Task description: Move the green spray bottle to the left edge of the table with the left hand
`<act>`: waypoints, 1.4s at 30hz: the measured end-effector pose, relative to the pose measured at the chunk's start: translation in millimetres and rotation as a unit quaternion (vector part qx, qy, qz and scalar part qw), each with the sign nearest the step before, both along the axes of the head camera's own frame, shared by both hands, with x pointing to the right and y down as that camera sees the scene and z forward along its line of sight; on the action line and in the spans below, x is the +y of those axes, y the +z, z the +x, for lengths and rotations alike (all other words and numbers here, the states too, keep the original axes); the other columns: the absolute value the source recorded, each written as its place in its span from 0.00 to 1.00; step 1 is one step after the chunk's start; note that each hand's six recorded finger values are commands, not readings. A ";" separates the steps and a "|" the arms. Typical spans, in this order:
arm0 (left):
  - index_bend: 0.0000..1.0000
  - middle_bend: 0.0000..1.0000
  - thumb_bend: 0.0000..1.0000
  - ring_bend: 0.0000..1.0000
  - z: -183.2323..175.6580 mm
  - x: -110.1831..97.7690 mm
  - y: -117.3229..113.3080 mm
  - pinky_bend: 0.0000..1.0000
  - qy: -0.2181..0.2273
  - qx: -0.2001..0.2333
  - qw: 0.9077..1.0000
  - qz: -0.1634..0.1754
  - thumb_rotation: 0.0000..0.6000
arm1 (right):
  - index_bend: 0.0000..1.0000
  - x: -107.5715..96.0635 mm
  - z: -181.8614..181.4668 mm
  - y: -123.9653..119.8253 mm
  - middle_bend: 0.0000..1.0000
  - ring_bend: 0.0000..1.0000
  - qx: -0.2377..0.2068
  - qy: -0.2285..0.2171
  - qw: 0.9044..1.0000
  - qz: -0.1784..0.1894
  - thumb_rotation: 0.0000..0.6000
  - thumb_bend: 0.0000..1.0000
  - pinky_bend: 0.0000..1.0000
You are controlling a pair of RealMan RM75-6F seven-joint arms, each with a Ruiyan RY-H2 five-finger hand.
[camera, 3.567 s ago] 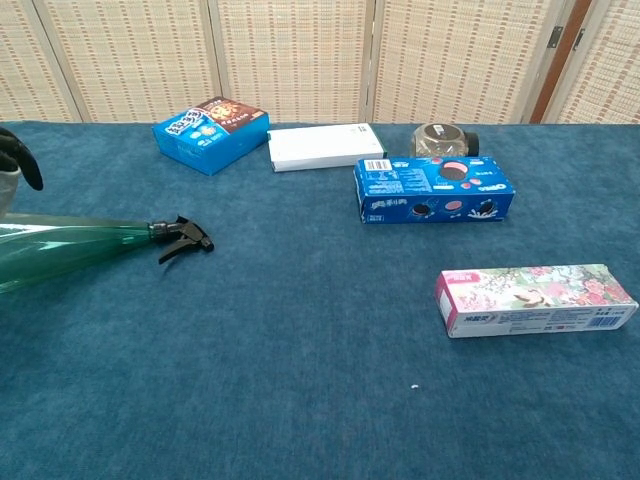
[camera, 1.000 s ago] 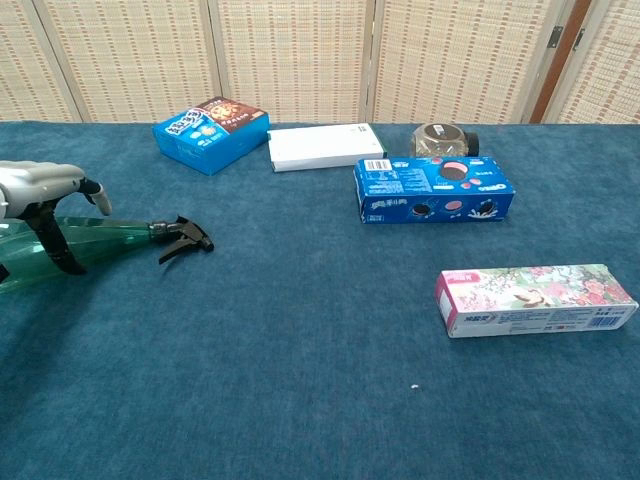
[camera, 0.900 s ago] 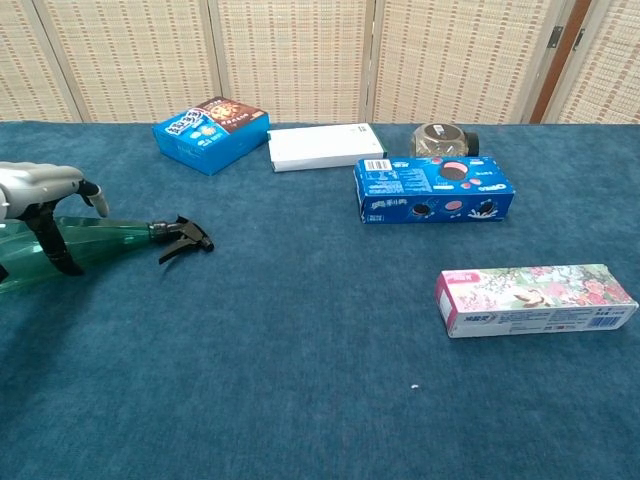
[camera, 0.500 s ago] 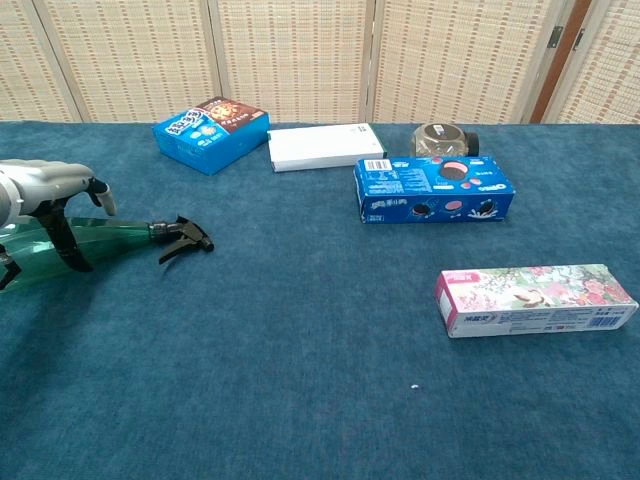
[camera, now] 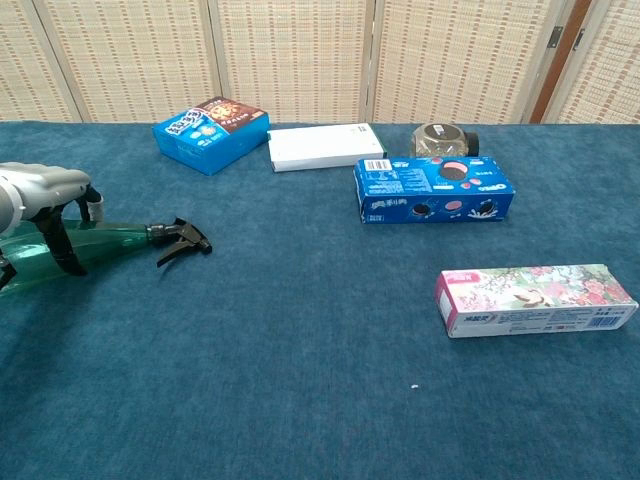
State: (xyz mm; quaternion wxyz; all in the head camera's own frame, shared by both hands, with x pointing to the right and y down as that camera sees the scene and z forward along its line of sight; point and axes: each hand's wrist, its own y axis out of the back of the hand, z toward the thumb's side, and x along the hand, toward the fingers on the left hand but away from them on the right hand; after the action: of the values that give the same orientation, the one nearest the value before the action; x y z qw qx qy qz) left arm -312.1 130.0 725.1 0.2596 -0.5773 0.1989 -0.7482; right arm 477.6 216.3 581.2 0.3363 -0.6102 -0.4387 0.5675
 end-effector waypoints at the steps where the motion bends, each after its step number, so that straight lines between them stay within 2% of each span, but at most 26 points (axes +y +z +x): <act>1: 0.35 0.29 0.00 0.10 -0.3 0.2 0.1 0.00 0.000 -0.001 1.000 0.000 1.00 | 0.40 0.1 -0.1 0.2 0.37 0.32 0.000 0.000 1.000 0.000 1.00 0.24 0.52; 8: 0.43 0.40 0.00 0.25 -3.5 1.9 0.7 0.00 -0.004 -0.005 1.000 0.001 1.00 | 0.40 0.7 -1.2 1.6 0.37 0.32 -0.001 0.000 1.000 -0.002 1.00 0.24 0.52; 15: 0.46 0.43 0.00 0.34 -6.7 2.3 -1.0 0.00 -0.006 -0.004 1.000 0.002 1.00 | 0.40 0.7 -2.4 2.5 0.37 0.32 -0.003 -0.001 1.000 -0.003 1.00 0.24 0.52; 33: 0.50 0.45 0.00 0.40 -10.5 3.4 -12.2 0.00 -0.016 0.017 1.000 0.009 1.00 | 0.40 0.7 -5.7 4.1 0.37 0.32 -0.006 -0.003 1.000 -0.003 1.00 0.24 0.52; 42: 0.51 0.46 0.00 0.41 -10.5 -5.5 -24.7 0.01 -0.033 0.053 0.997 0.039 1.00 | 0.40 1.0 -6.2 4.1 0.37 0.32 -0.007 -0.002 1.000 -0.003 1.00 0.24 0.52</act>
State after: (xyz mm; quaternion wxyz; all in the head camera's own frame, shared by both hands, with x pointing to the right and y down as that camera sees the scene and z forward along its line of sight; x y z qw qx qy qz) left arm -322.6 124.6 700.4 0.2458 -0.5984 0.2605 -0.7166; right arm 471.4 217.3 585.3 0.3326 -0.6160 -0.4383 0.5638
